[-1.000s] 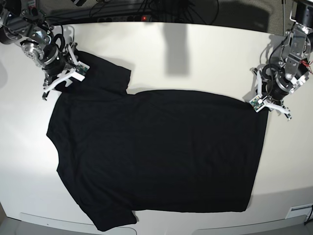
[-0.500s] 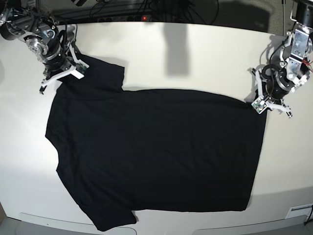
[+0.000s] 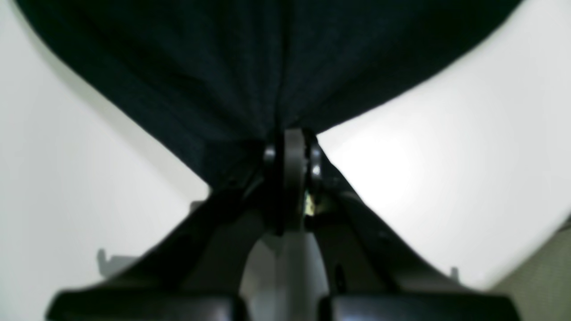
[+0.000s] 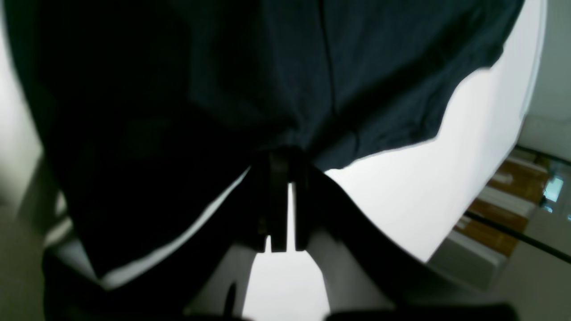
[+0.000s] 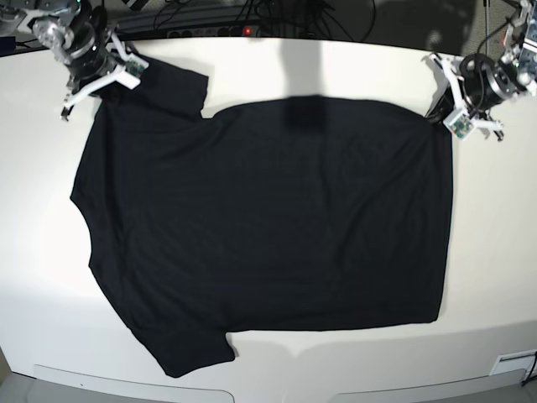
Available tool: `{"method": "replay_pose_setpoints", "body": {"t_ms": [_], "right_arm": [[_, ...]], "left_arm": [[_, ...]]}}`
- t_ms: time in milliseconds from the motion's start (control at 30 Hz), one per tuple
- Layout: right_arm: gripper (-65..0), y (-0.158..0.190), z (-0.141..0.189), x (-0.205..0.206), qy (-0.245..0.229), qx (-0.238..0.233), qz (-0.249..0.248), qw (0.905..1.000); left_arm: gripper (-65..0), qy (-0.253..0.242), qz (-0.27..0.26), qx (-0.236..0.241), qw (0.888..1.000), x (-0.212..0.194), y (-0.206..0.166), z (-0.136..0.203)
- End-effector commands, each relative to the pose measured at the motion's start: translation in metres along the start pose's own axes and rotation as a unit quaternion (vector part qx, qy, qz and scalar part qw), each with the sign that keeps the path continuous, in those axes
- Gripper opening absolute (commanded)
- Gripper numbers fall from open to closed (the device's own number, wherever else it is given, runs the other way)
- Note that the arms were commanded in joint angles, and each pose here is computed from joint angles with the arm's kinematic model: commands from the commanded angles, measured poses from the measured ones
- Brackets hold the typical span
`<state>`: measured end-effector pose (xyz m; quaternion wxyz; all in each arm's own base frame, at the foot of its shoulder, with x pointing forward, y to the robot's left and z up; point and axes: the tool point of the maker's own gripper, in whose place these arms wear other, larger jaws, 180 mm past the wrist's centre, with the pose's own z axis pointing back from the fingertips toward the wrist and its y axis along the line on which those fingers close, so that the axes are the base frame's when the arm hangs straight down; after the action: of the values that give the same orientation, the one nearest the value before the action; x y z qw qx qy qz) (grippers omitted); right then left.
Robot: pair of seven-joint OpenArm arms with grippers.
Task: Fold the T-shirt properly
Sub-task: 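Lift both grippers and pull the shirt edge away from the body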
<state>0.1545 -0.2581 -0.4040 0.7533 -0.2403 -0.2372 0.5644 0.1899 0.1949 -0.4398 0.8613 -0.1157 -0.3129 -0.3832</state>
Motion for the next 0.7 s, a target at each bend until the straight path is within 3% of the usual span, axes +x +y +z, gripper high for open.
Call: {"method": "replay_pose_setpoints", "body": {"t_ms": [0, 333, 467, 667], "right_arm": [[-65.0, -0.008, 0.005, -0.005, 0.002, -0.019, 0.000, 0.9998], [-65.0, 0.022, 0.033, -0.006, 0.004, -0.011, -0.004, 0.9999], [-65.0, 0.007, 0.038, 0.015, -0.021, -0.027, -0.033, 0.9989], [-65.0, -0.045, 0.035, 0.028, -0.032, -0.084, -0.084, 0.9924]], "left_arm": [[-65.0, 0.007, -0.007, 0.001, 1.000, -0.003, 0.000, 0.008], [-65.0, -0.009, 0.038, 0.050, 0.998, -0.014, -0.006, 0.043], [-65.0, -0.023, 0.036, 0.064, 0.997, -0.006, 0.004, 0.047], [-65.0, -0.048, 0.030, 0.074, 0.996, 0.008, 0.013, 0.047]]}}
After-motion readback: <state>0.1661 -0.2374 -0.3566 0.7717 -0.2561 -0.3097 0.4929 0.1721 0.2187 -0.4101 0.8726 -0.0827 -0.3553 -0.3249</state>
